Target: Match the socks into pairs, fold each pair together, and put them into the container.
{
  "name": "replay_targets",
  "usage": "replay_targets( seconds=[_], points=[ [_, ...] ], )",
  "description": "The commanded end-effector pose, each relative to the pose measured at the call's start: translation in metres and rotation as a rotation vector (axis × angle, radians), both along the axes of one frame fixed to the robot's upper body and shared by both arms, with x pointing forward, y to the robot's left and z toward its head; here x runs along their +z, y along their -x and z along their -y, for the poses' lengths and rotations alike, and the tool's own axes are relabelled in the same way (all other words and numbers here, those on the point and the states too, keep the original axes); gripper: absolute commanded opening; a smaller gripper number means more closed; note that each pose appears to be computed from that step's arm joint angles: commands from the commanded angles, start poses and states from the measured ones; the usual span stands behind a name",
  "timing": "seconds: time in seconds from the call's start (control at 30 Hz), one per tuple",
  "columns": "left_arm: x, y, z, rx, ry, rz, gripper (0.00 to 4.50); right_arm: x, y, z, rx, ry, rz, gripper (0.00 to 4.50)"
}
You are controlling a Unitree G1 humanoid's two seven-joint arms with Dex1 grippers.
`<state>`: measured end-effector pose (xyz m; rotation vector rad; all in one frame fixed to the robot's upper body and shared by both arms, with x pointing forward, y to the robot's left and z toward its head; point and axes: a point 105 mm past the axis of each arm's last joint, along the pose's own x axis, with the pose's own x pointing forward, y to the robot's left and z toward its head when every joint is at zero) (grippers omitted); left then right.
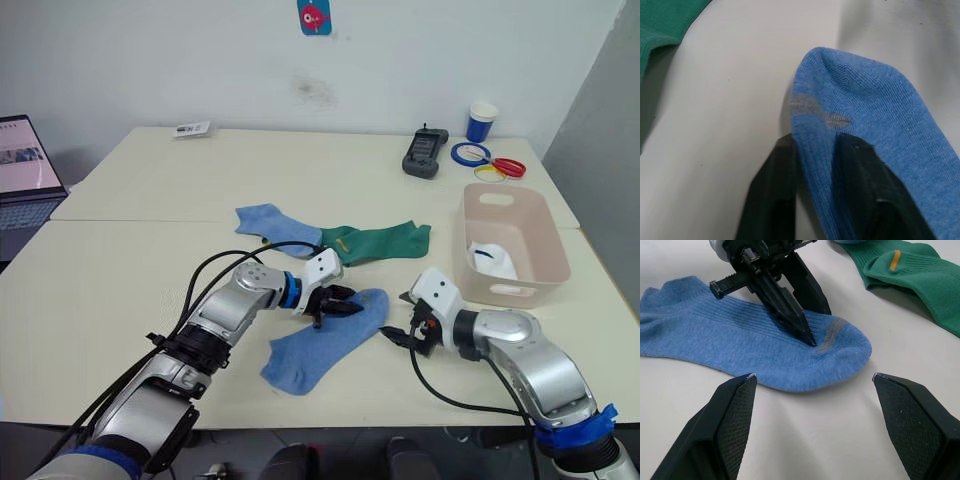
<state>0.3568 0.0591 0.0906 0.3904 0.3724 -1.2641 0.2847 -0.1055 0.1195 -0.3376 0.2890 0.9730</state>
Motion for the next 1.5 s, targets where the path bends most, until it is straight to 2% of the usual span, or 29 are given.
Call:
replay_targets(
  seconds=[0.03,0.17,0.4,0.57,0.7,0.83,1.03,1.13,1.37,1.4,1.47,1.5],
  points=[
    [0.013,-0.006,-0.014,0.069,0.044,0.020,0.04,0.016,-0.001,-0.011,0.048,-0.031,0.059,3.99],
    [0.013,-0.004,-0.039,0.182,0.072,0.003,0.04,0.017,-0.004,-0.020,0.084,-0.033,0.066,3.99],
    [0.021,-0.009,-0.099,0.614,0.190,0.019,0.04,0.012,-0.001,-0.046,0.225,-0.023,0.065,3.99],
    [0.018,-0.006,-0.121,0.827,0.270,0.012,0.04,0.002,0.007,-0.074,0.383,0.003,0.048,3.99],
    [0.012,-0.004,-0.119,0.875,0.271,0.005,0.04,-0.008,0.017,-0.086,0.558,0.098,0.123,3.99],
    [0.010,-0.004,-0.114,0.882,0.278,-0.005,0.04,-0.016,0.017,-0.096,0.701,0.237,0.312,3.99],
    [0.009,-0.002,-0.114,0.874,0.268,-0.016,0.04,-0.022,0.011,-0.117,0.794,0.295,0.484,3.99],
    [0.009,-0.001,-0.118,0.877,0.261,-0.016,0.00,-0.017,0.011,-0.129,0.797,0.235,0.512,3.43],
    [0.008,0.001,-0.121,0.877,0.249,-0.021,0.00,-0.021,0.016,-0.137,0.850,0.222,0.540,1.01],
    [0.008,0.001,-0.121,0.877,0.249,-0.020,0.00,-0.021,0.016,-0.137,0.847,0.220,0.544,0.52],
    [0.008,0.004,-0.123,0.879,0.246,-0.019,0.00,-0.022,0.014,-0.131,0.843,0.228,0.551,0.01],
    [0.008,0.005,-0.125,0.880,0.244,-0.018,0.00,-0.023,0.014,-0.128,0.842,0.232,0.554,0.01]
  ],
)
